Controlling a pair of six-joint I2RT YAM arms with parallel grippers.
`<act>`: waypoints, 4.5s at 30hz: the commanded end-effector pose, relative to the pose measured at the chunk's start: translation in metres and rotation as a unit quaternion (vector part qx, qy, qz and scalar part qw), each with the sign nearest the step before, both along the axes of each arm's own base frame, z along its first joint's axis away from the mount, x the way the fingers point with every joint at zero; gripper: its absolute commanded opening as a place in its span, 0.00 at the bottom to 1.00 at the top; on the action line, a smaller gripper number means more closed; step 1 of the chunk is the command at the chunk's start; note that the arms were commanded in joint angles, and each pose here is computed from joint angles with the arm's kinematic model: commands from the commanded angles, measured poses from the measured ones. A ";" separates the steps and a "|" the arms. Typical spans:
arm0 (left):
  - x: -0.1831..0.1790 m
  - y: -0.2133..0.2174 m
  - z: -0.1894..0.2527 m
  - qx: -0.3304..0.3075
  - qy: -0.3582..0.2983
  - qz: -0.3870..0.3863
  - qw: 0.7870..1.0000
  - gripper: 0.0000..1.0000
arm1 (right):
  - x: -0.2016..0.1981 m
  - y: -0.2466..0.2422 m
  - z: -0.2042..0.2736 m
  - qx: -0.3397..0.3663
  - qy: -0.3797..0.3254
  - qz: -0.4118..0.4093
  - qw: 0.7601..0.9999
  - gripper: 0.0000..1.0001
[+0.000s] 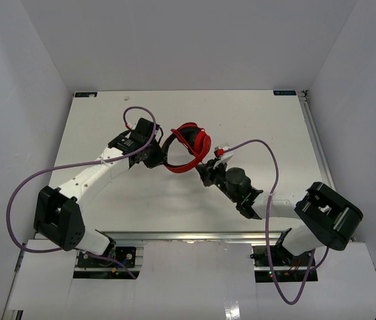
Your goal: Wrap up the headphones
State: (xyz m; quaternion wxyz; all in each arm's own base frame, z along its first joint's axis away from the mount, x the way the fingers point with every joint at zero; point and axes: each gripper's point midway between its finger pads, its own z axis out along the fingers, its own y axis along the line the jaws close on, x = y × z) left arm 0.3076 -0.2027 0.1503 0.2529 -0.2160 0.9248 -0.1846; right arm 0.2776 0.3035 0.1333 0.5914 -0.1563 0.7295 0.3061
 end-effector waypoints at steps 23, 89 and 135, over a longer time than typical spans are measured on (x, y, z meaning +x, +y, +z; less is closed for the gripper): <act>0.001 -0.006 0.065 -0.092 -0.080 0.027 0.992 0.00 | 0.014 -0.008 -0.016 0.005 0.008 -0.017 1.000 0.09; 0.025 0.067 0.018 0.124 -0.061 0.152 0.979 0.00 | -0.074 0.041 0.074 0.134 0.060 0.239 0.960 0.11; 0.006 0.048 0.011 0.071 -0.060 0.090 0.992 0.00 | -0.043 0.037 0.019 0.128 0.049 0.234 0.963 0.46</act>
